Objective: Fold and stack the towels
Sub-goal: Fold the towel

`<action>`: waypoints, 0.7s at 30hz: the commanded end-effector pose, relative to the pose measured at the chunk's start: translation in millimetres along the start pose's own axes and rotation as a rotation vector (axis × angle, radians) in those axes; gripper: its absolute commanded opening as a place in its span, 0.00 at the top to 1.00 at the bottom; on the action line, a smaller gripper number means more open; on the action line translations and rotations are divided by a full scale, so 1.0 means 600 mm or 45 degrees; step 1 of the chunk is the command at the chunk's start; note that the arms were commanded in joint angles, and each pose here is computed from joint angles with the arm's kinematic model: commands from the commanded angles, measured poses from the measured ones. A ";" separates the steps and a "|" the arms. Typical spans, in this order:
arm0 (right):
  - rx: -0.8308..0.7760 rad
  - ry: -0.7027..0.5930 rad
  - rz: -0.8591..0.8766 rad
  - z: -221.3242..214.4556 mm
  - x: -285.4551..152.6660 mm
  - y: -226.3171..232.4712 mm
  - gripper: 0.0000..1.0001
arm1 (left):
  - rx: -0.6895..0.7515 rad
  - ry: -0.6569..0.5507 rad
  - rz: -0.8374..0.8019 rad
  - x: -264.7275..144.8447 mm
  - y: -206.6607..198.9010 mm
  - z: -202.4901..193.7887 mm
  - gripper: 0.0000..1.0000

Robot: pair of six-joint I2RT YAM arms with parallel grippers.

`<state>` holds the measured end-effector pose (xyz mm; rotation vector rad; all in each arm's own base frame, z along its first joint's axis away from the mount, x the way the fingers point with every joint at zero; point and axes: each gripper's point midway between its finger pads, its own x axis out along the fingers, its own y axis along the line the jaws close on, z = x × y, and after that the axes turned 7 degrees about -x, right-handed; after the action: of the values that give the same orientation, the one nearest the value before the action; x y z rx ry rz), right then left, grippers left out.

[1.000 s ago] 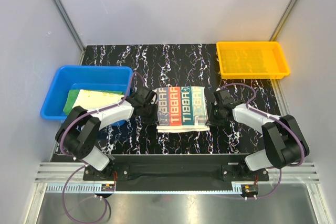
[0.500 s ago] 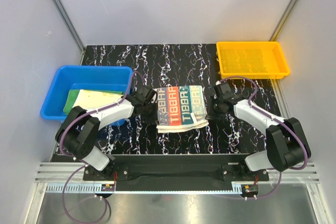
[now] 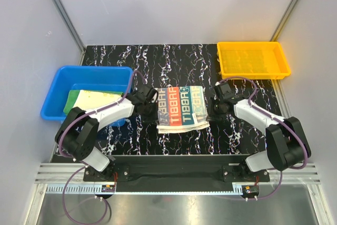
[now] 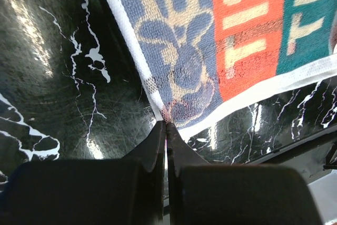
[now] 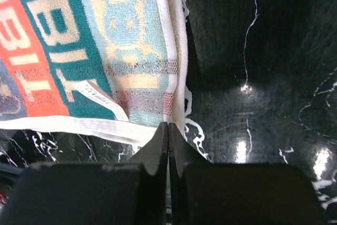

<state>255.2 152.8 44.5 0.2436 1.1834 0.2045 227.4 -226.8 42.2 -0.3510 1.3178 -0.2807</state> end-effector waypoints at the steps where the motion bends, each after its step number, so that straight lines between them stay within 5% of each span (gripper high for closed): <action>1: -0.087 -0.102 0.037 0.052 -0.034 0.029 1.00 | 0.032 -0.121 -0.035 -0.041 -0.041 0.054 1.00; 11: -0.116 -0.192 0.059 0.066 -0.083 0.037 1.00 | 0.021 -0.145 -0.077 -0.075 -0.059 0.058 1.00; 21: -0.081 -0.143 0.029 -0.002 -0.016 -0.006 1.00 | -0.029 0.003 -0.127 0.008 -0.034 -0.023 1.00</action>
<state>240.0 143.2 52.3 0.2082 1.1128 0.2443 209.6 -232.1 42.7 -0.3928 1.3334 -0.2933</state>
